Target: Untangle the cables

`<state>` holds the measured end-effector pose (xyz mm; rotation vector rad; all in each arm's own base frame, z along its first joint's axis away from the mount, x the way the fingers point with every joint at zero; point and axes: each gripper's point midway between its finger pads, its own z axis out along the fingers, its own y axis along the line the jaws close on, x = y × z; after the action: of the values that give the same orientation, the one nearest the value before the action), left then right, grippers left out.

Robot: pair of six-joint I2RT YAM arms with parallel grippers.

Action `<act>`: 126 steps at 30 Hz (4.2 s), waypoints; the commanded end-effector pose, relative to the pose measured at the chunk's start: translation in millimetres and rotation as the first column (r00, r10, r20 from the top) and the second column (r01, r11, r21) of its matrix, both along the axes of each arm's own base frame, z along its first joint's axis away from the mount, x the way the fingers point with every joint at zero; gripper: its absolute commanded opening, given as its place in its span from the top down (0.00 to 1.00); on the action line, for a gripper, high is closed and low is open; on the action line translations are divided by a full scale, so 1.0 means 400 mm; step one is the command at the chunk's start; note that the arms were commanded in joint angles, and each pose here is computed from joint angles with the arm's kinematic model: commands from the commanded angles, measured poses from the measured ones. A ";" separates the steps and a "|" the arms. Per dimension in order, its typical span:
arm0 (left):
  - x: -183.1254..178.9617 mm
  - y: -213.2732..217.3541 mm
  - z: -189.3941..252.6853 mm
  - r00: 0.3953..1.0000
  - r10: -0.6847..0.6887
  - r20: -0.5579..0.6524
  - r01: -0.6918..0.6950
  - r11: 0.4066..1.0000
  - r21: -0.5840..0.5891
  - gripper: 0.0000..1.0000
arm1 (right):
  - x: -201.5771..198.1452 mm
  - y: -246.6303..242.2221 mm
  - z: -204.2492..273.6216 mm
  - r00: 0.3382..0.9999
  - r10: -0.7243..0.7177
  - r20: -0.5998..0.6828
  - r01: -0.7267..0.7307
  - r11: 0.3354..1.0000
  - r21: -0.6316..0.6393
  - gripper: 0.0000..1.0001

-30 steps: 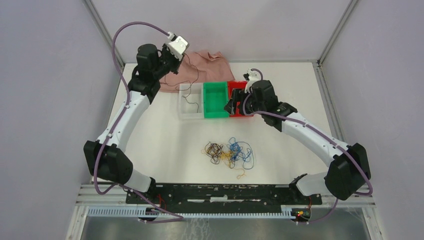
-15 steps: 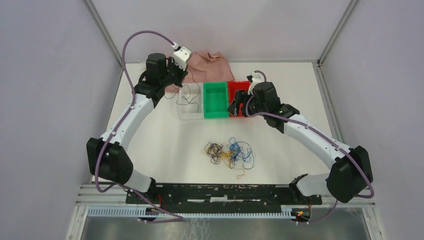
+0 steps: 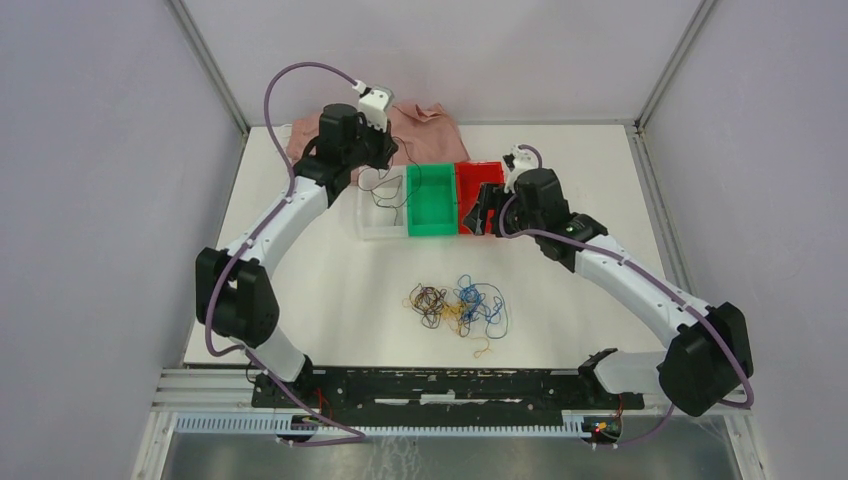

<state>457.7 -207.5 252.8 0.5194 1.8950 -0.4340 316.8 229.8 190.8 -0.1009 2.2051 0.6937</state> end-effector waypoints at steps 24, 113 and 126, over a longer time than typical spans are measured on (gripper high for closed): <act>0.063 0.049 -0.078 0.980 0.199 -0.003 -0.199 0.978 -0.061 0.97 | -0.009 -0.048 0.049 0.997 -0.036 0.067 0.036 0.999 0.012 0.29; -0.044 0.042 -0.228 0.918 -0.355 -0.179 0.397 0.833 0.385 0.17 | -0.007 -0.089 0.002 0.999 -0.048 0.012 0.048 0.999 0.001 0.31; -0.285 0.011 -0.235 0.824 -0.477 -0.305 0.549 0.805 0.225 0.16 | -0.125 -0.055 -0.155 0.975 0.063 -0.214 -0.049 0.996 0.069 0.35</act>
<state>394.4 -189.7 134.3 1.2074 2.1042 -0.4146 289.4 196.0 142.2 -0.0507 2.3441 0.6996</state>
